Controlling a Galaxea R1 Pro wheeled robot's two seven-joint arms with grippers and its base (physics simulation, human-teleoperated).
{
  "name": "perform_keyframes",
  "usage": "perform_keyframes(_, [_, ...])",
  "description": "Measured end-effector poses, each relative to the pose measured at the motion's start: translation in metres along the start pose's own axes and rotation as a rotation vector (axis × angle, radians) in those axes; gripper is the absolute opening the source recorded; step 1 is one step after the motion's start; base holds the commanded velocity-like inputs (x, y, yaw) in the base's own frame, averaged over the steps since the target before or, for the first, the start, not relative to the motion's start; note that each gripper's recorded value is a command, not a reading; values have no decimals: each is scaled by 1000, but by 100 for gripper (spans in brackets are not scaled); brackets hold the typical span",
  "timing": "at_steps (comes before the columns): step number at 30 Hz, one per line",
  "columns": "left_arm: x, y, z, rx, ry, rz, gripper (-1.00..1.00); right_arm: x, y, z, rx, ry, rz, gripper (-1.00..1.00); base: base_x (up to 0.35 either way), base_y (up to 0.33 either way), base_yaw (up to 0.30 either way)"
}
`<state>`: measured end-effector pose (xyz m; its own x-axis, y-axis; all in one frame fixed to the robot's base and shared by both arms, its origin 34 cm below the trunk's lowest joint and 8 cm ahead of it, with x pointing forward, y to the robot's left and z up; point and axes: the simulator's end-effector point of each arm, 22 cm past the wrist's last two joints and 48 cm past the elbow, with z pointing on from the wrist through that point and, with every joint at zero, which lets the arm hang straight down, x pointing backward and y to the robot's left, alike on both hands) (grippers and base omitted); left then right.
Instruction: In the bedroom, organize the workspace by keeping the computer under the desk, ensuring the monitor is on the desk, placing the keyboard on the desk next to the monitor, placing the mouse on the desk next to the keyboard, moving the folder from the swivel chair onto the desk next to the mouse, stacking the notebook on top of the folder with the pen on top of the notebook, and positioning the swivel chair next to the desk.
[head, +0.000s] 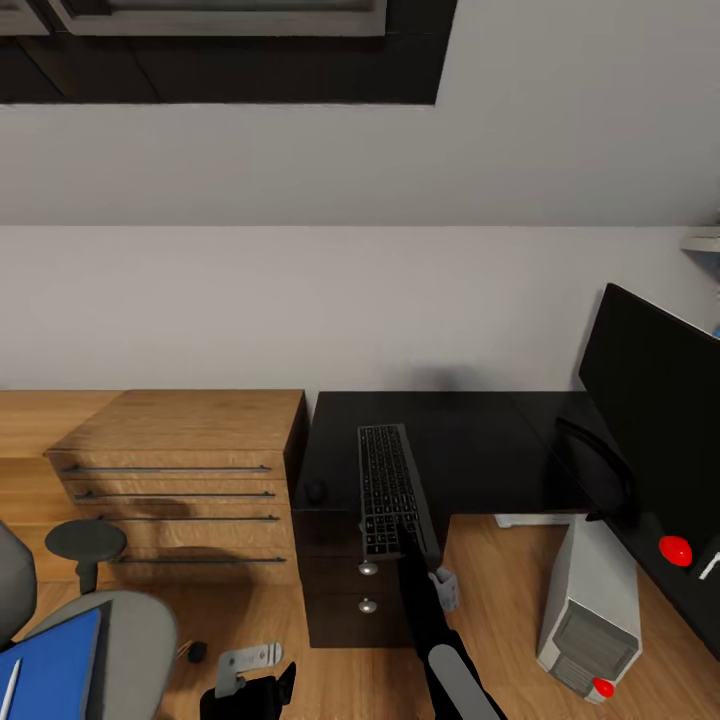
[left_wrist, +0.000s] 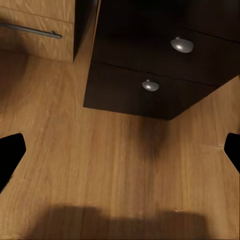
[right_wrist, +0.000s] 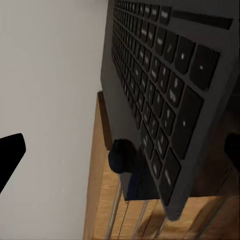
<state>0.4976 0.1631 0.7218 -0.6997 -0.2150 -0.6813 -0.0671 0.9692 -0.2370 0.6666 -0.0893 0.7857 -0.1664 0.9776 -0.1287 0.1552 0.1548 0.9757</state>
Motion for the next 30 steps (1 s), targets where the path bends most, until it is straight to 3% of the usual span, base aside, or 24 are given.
perform_keyframes(15, [0,1,0,-4,-2,-1,100,-1,-11,0,46,1,-7,100,-330,-12,0])
perform_keyframes(17, [-1,1,0,-6,-4,-1,100,-10,-21,-1,77,-6,-23,100,-313,-138,0])
perform_keyframes(30, [3,5,1,-15,4,0,100,-17,-41,-4,129,-9,-41,100,-260,-219,0])
